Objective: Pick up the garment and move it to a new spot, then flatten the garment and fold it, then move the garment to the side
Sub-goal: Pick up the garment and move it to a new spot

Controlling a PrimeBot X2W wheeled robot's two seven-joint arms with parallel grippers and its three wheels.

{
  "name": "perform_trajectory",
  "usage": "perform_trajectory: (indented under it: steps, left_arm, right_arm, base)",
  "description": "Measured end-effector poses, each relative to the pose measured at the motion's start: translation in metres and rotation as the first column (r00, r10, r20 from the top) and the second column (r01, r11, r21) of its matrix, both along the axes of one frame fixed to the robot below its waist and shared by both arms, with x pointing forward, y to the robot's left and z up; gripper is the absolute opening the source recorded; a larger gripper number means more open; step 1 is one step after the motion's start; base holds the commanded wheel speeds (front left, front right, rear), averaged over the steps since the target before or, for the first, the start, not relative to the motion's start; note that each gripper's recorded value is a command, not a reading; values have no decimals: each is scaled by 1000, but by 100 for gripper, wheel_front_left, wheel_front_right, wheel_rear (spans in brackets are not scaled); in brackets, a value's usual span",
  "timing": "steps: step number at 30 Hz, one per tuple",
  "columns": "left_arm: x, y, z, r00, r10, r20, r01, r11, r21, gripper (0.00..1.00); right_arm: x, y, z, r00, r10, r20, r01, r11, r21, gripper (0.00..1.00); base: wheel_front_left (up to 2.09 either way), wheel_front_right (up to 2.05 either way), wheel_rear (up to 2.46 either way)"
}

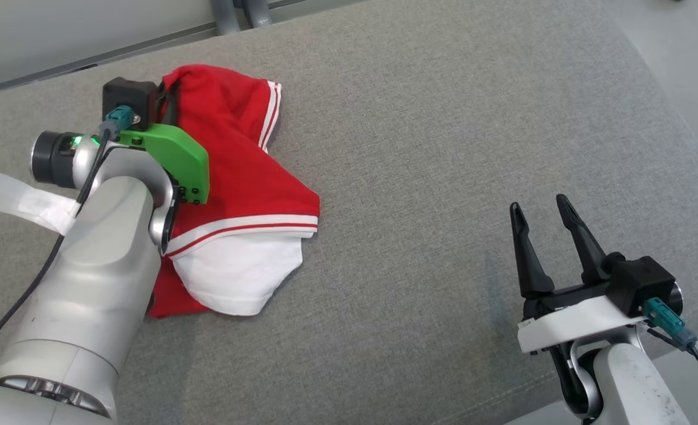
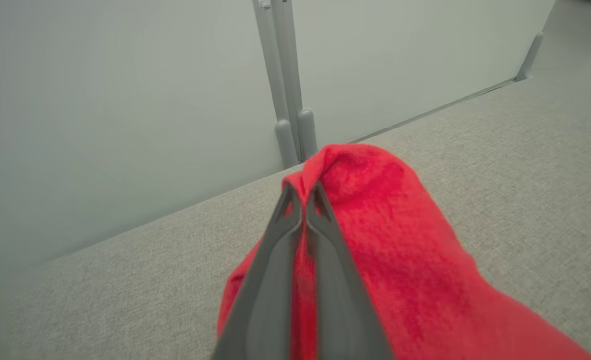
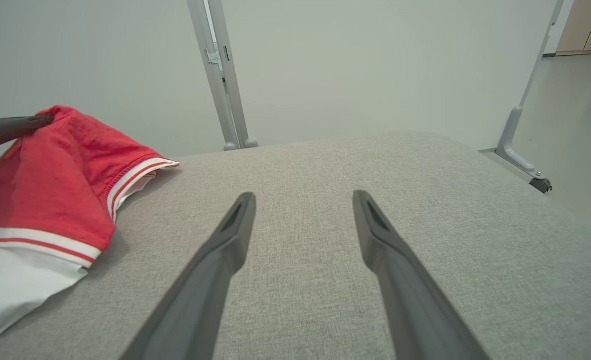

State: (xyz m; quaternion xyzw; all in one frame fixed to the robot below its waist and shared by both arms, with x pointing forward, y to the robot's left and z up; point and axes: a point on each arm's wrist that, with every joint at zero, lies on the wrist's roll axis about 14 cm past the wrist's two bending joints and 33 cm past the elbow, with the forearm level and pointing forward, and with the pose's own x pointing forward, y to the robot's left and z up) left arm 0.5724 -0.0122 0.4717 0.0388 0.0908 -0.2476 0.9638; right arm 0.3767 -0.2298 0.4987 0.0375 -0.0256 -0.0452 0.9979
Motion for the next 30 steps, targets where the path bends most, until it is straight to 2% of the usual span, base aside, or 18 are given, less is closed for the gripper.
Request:
perform_trajectory:
  steps: [4,5,6,7,14,19,23,30]
  left_arm:
    - [3,14,-18,997,62,-43,-61,998,9,0]
    - [3,18,-20,996,74,-50,-74,997,7,28]
    - [3,21,-21,995,82,-54,-82,997,7,68]
    - [2,23,-21,994,90,-58,-90,996,5,100]
    - [-12,32,-6,993,103,-61,-106,993,-55,100]
    - [-24,34,22,994,104,-21,-106,981,-161,100]
    - [-47,44,25,993,113,-14,-114,972,-208,100]
    - [-91,74,29,987,160,30,-150,963,-222,100]
  right_arm:
    - [-1,-3,-4,1000,-10,-15,10,1000,-3,100]
    - [-1,-3,-4,1000,-9,-15,9,1000,-3,100]
    - [-1,-2,-4,1000,-7,-15,7,1000,-2,100]
    - [-1,-1,-4,1000,-4,-14,4,1000,-2,100]
    - [1,11,4,999,35,15,-35,999,1,100]
    - [-2,20,3,998,60,13,-60,998,3,100]
    - [-4,29,3,996,84,15,-84,996,10,100]
    - [-7,49,7,989,143,31,-144,989,17,100]
  base:
    - [0,0,0]
    - [0,0,0]
    - [0,0,0]
    - [0,0,0]
    - [0,0,0]
    - [0,0,0]
    - [0,0,0]
    - [0,0,0]
